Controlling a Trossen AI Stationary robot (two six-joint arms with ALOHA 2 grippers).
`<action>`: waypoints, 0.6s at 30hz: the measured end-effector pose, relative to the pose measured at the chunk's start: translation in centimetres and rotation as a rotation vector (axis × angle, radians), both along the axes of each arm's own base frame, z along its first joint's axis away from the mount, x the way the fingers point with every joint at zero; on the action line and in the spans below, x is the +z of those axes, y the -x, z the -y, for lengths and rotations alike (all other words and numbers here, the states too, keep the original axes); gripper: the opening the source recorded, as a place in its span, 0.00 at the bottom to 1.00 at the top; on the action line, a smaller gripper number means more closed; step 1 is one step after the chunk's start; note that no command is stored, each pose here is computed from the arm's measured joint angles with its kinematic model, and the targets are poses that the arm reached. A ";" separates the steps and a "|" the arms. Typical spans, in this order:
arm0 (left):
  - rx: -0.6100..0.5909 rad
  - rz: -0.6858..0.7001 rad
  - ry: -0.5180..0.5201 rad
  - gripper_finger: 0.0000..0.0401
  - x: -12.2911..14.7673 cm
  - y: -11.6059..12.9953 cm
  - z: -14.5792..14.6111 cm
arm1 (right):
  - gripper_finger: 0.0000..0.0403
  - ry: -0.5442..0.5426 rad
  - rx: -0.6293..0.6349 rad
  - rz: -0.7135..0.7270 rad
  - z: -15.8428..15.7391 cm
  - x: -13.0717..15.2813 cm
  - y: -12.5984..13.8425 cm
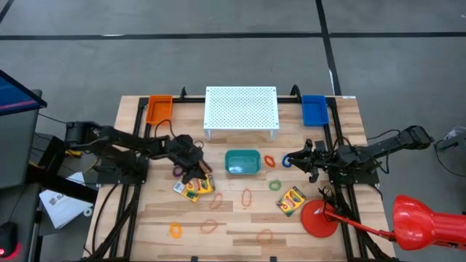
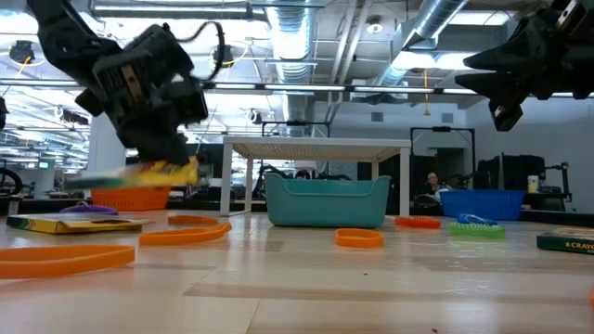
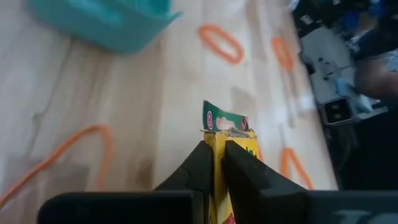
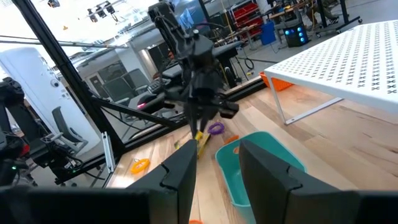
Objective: Pick & Place Office Desk Supplies
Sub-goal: Put the yellow crayon box into the green bin
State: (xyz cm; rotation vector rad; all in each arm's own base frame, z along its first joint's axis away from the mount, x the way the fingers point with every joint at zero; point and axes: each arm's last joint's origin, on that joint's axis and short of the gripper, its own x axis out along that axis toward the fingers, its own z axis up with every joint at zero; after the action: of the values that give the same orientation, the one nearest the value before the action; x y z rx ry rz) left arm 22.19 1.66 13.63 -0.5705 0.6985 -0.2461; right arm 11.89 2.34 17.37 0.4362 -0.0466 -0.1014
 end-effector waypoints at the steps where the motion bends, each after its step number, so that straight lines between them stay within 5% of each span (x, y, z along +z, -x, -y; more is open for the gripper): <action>1: -0.004 0.020 -0.005 0.06 0.5 0.1 0.2 | 0.29 0.000 0.000 0.000 0.0 0.0 0.0; 11: 0.089 0.198 -0.158 0.05 3.3 -0.4 2.7 | 0.29 0.004 0.000 -0.001 0.0 0.0 0.0; 18: 0.066 0.225 -0.347 0.05 4.4 -4.0 5.8 | 0.29 0.007 0.000 -0.002 0.0 0.0 0.0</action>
State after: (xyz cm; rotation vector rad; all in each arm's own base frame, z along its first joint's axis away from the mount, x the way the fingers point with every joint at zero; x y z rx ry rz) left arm 26.20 -4.16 18.08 -0.2286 0.4880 -0.1209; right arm 11.89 2.34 17.36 0.4287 -0.0452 -0.1020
